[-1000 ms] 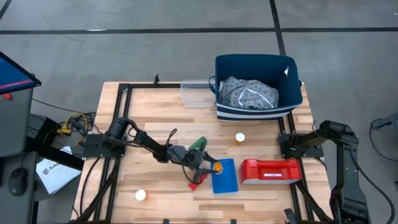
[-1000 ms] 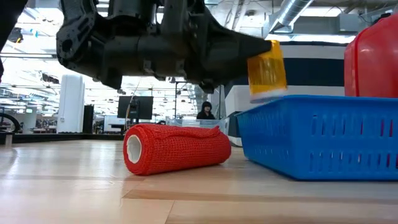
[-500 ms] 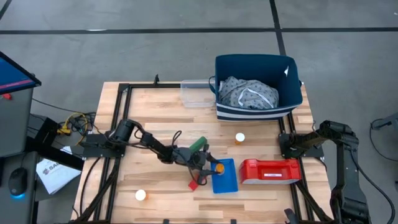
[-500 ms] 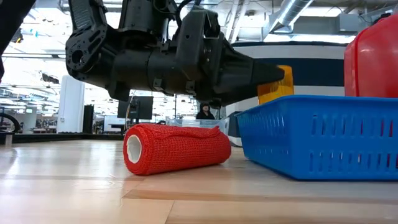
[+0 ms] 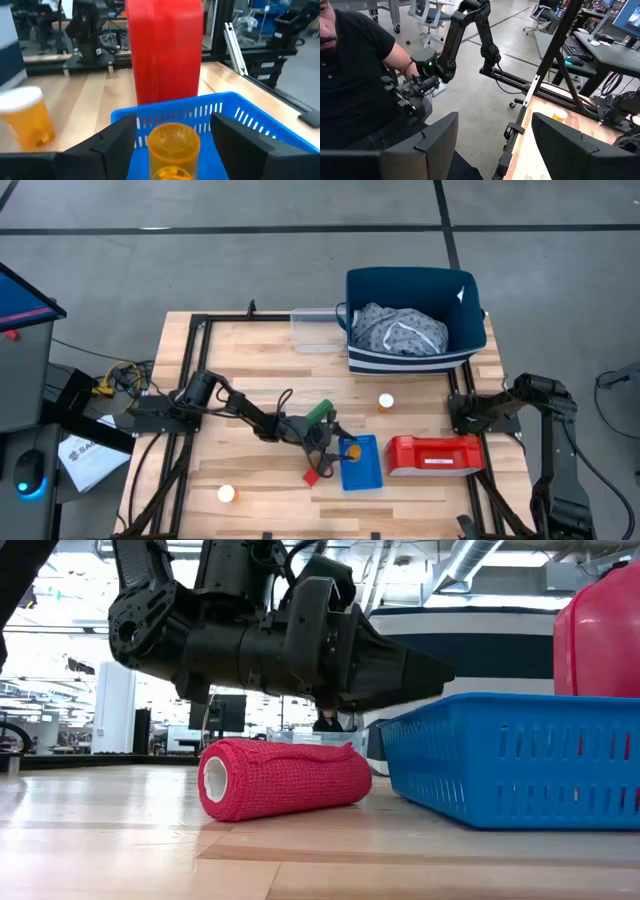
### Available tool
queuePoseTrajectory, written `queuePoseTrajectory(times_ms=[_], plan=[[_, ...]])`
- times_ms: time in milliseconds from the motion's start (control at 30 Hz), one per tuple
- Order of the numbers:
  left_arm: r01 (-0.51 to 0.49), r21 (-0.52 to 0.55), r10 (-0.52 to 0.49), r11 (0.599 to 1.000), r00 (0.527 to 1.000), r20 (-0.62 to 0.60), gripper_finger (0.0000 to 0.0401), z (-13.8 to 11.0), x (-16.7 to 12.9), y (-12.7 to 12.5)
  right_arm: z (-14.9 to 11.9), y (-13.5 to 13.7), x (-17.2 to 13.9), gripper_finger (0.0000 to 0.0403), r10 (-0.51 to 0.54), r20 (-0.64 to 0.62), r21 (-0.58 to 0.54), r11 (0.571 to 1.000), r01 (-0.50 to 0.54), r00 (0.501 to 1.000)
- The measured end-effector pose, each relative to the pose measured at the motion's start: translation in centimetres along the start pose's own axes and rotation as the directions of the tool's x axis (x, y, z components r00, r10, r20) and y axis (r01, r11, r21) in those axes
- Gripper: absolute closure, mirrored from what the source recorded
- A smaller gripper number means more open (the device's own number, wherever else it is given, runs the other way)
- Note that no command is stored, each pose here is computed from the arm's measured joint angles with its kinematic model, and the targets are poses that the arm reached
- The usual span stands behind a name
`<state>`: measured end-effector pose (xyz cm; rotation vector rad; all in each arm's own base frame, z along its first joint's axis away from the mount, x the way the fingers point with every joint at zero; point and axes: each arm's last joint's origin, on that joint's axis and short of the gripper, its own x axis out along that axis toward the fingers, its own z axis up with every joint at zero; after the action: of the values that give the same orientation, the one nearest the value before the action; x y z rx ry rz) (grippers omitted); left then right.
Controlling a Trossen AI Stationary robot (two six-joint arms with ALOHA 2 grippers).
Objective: Pick & Place Medicine items
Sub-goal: Put the bottom orange pill bottle into the blue bin
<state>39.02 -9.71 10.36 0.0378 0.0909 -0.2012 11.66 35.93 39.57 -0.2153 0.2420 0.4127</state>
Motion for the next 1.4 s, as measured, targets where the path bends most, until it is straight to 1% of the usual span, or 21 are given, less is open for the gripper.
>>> queuePoseTrajectory(times_ms=[67,100,200,267,333,400,500,567,667,733,800,867,900,967,1000,1067,1167,1233,1300,1400], plan=[[0.023,0.035,-0.024,0.999,1.0,0.019,0.0151,1.1,-0.1,0.0,0.0,0.0,0.0,0.0152,0.0,0.0,0.0,1.0,0.0,1.0],[0.05,0.053,-0.051,0.997,0.999,0.019,0.015,1.8,-0.3,-0.2,0.0,0.0,0.0,0.0152,0.0,0.0,0.0,1.0,0.0,1.0],[0.187,0.116,-0.186,0.976,0.982,-0.018,0.0151,4.3,-1.5,-1.5,0.0,0.0,0.0,0.0152,0.001,0.0,0.001,1.0,-0.001,1.0],[0.268,0.121,-0.258,0.956,0.961,-0.099,0.0157,5.8,-2.8,-2.8,-0.1,0.0,0.0,0.0152,0.001,-0.002,0.0,1.0,-0.001,1.0],[0.325,0.106,-0.299,0.94,0.931,-0.208,0.0165,7.2,-4.4,-4.6,-0.1,0.0,0.0,0.0152,0.002,-0.002,0.016,1.0,-0.002,1.0],[0.34,0.082,-0.297,0.937,0.897,-0.327,0.0176,8.1,-6.4,-6.8,-0.1,0.0,0.0,0.0152,0.002,-0.002,0.025,1.0,-0.002,1.0],[0.334,0.055,-0.276,0.941,0.852,-0.445,0.0191,9.2,-9.7,-10.2,-0.1,0.0,0.0,0.0152,0.002,-0.003,0.02,1.0,-0.002,1.0],[0.306,0.046,-0.245,0.951,0.836,-0.492,0.0197,10.2,-11.8,-12.0,-0.1,0.0,0.0,0.0152,-0.003,-0.001,0.002,1.0,0.003,1.0],[0.159,0.032,-0.114,0.987,0.823,-0.557,0.0199,12.2,-14.7,-13.2,-0.1,-0.1,0.2,0.0152,-0.017,0.0,-0.032,0.999,0.017,1.0],[0.072,0.009,-0.054,0.997,0.817,-0.574,0.0193,13.4,-16.2,-13.6,0.0,-0.3,0.4,0.0152,-0.024,0.003,-0.046,0.999,0.024,1.0],[0.01,-0.021,-0.02,1.0,0.797,-0.604,0.0179,14.2,-17.4,-13.9,0.1,-0.5,0.6,0.0152,-0.03,0.007,-0.045,0.999,0.03,1.0],[-0.031,-0.064,-0.017,0.997,0.774,-0.633,0.0161,14.5,-17.9,-14.2,0.2,-0.8,0.9,0.0152,-0.033,0.006,-0.04,0.999,0.033,0.999],[-0.044,-0.072,-0.015,0.996,0.751,-0.661,0.0151,14.2,-18.2,-14.3,0.4,-0.9,0.9,0.0152,-0.028,0.008,-0.034,0.999,0.029,1.0],[-0.058,-0.098,-0.032,0.993,0.687,-0.726,0.0134,13.5,-18.5,-14.6,0.6,-1.0,1.0,0.0152,-0.023,0.021,-0.019,1.0,0.023,1.0],[-0.071,-0.108,-0.037,0.992,0.647,-0.761,0.0127,12.9,-18.6,-14.8,0.7,-1.0,1.0,0.0152,-0.021,0.026,-0.019,1.0,0.021,0.999],[-0.1,-0.121,-0.047,0.988,0.548,-0.835,0.0115,11.8,-18.7,-14.9,0.8,-1.0,1.1,0.0152,-0.021,0.034,-0.032,0.999,0.022,0.999],[-0.128,-0.149,-0.079,0.981,0.438,-0.896,0.0106,10.7,-18.7,-15.5,1.1,-1.1,1.0,0.0152,-0.014,0.038,-0.046,0.999,0.016,0.999],[-0.135,-0.171,-0.105,0.976,0.396,-0.912,0.0103,10.2,-18.6,-15.9,1.3,-1.2,0.9,0.0152,-0.012,0.043,-0.046,0.999,0.014,0.999],[-0.141,-0.187,-0.124,0.972,0.371,-0.92,0.0103,10.2,-18.7,-16.1,1.5,-1.2,0.8,0.0152,-0.006,0.046,-0.061,0.998,0.009,0.999],[-0.155,-0.189,-0.122,0.97,0.363,-0.924,0.0103,10.5,-19.1,-16.2,1.8,-1.3,0.7,0.0152,0.003,0.05,-0.075,0.997,0.001,0.999]])
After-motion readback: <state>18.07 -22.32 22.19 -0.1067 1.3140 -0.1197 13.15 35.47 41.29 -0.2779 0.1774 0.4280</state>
